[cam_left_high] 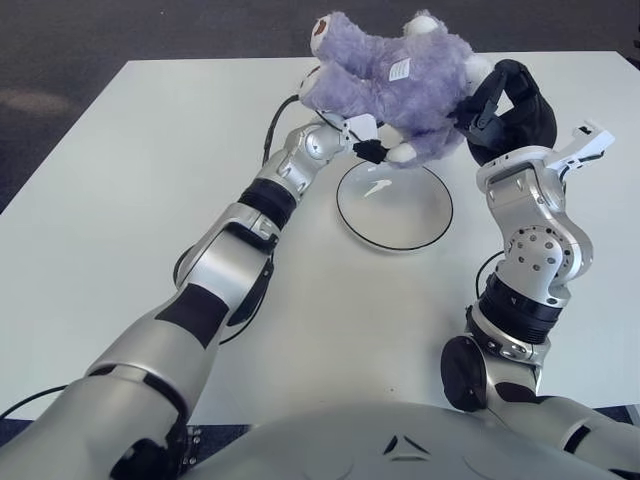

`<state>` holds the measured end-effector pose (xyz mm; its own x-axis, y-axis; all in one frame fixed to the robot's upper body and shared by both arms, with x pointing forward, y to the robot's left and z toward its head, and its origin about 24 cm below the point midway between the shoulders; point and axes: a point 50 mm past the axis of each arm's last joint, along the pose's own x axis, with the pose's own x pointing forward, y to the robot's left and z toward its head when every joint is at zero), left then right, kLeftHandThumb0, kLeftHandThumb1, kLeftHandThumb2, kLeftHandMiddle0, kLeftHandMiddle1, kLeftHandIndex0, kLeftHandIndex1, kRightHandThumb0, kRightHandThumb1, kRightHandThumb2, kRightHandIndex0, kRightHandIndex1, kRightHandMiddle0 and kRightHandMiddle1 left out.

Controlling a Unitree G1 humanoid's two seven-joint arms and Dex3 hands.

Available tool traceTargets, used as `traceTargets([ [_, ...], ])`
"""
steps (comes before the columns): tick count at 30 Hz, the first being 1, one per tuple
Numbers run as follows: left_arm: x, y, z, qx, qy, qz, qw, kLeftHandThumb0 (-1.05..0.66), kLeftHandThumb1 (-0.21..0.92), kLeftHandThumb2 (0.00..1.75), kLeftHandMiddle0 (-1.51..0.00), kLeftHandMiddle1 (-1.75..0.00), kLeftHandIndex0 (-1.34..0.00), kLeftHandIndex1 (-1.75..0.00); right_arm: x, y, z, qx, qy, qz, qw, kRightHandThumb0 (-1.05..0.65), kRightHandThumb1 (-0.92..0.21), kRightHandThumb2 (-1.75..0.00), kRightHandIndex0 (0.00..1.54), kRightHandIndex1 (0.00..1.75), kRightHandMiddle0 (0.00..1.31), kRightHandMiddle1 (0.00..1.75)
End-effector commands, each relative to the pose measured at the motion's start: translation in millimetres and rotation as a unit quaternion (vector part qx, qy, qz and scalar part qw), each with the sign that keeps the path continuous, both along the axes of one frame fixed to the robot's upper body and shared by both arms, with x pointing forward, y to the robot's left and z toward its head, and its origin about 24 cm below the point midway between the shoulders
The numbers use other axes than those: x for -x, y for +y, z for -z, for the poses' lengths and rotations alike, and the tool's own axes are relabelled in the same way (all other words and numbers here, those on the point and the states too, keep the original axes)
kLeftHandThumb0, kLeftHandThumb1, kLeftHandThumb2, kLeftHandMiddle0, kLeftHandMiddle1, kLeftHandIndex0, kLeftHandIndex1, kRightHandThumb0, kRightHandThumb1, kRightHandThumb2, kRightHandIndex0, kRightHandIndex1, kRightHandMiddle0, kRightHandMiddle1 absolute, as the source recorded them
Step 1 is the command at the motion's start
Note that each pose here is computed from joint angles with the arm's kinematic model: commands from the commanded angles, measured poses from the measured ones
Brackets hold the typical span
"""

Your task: Put the doll into the plate.

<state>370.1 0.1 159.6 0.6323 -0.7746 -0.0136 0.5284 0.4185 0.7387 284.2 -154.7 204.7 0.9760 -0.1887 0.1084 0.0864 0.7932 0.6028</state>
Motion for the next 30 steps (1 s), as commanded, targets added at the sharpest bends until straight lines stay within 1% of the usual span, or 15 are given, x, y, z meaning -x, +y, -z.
traceTargets([
  [1, 1.9, -5.3, -0.4, 0.008, 0.003, 0.001, 1.0, -1.05, 0.88, 0.09, -0.02, -0.23, 0.0, -0.01, -1.4, 3.6, -5.9, 0.002, -0.013, -0.008, 1.0, 0.0, -0.11, -1.53, 0.8, 1.66, 0.53, 1.75],
  [4, 1.7, -6.8, 1.5, 0.022, 0.008, -0.009, 1.0, -1.05, 0.88, 0.09, -0.03, -0.23, 0.0, -0.01, -1.0, 3.9, -5.7, 0.003, -0.01, -0.005, 1.0, 0.0, -0.11, -1.54, 0.8, 1.66, 0.54, 1.75],
  [11, 3.0, -10.5, 5.1, 0.099, 0.026, -0.036, 0.994, -1.05, 0.87, 0.09, -0.07, -0.25, -0.03, -0.02, -0.3, 3.8, -4.7, 0.011, -0.005, 0.0, 1.0, 0.0, -0.1, -1.54, 0.8, 1.67, 0.54, 1.75],
  [12, 3.3, -11.0, 5.6, 0.109, 0.025, -0.04, 0.993, -1.05, 0.87, 0.09, -0.06, -0.31, -0.02, -0.08, -0.1, 3.8, -4.4, 0.013, -0.005, 0.001, 1.0, 0.0, -0.1, -1.54, 0.8, 1.67, 0.54, 1.75],
  [14, 4.0, -11.0, 5.2, 0.134, 0.017, -0.051, 0.989, -1.05, 0.87, 0.08, -0.06, -0.4, -0.01, -0.14, 0.2, 3.6, -4.0, 0.018, -0.004, 0.004, 1.0, 0.0, -0.1, -1.54, 0.8, 1.66, 0.54, 1.75],
  [16, 4.9, -11.2, 4.7, 0.161, 0.006, -0.064, 0.985, -1.05, 0.87, 0.08, -0.05, -0.57, 0.0, -0.23, 0.5, 3.6, -3.5, 0.025, -0.001, 0.009, 1.0, 0.0, -0.1, -1.54, 0.81, 1.66, 0.54, 1.75],
  [17, 5.3, -11.6, 4.5, 0.17, 0.002, -0.069, 0.983, -1.05, 0.86, 0.08, -0.05, -0.61, 0.0, -0.25, 0.7, 3.7, -3.3, 0.027, 0.0, 0.011, 1.0, 0.0, -0.11, -1.54, 0.81, 1.66, 0.54, 1.75],
  [19, 5.8, -12.9, 3.7, 0.187, -0.004, -0.078, 0.979, -1.05, 0.86, 0.08, -0.06, -0.75, 0.0, -0.35, 0.8, 4.0, -2.9, 0.028, 0.003, 0.011, 1.0, 0.0, -0.11, -1.54, 0.8, 1.66, 0.53, 1.75],
  [22, 6.2, -13.6, 2.8, 0.203, -0.005, -0.084, 0.975, -1.05, 0.86, 0.08, -0.07, -0.85, 0.0, -0.43, 1.0, 4.3, -2.4, 0.028, 0.004, 0.008, 1.0, 0.0, -0.11, -1.54, 0.8, 1.66, 0.53, 1.75],
  [24, 6.5, -14.3, 2.0, 0.215, 0.0, -0.084, 0.973, -1.05, 0.86, 0.08, -0.08, -0.88, 0.0, -0.45, 1.2, 4.5, -2.1, 0.03, 0.003, 0.006, 1.0, 0.0, -0.11, -1.54, 0.8, 1.67, 0.53, 1.75],
  [26, 6.8, -15.0, 1.6, 0.221, 0.005, -0.082, 0.972, -1.05, 0.85, 0.08, -0.07, -0.89, 0.0, -0.44, 1.3, 4.6, -1.7, 0.031, 0.003, 0.006, 1.0, 0.0, -0.11, -1.54, 0.8, 1.67, 0.53, 1.75],
  [30, 6.6, -15.8, 1.1, 0.251, 0.045, -0.067, 0.964, -1.05, 0.86, 0.08, -0.03, -0.87, 0.0, -0.39, 1.0, 3.7, -0.7, 0.033, -0.002, 0.004, 0.999, 0.0, -0.11, -1.53, 0.79, 1.67, 0.53, 1.75],
])
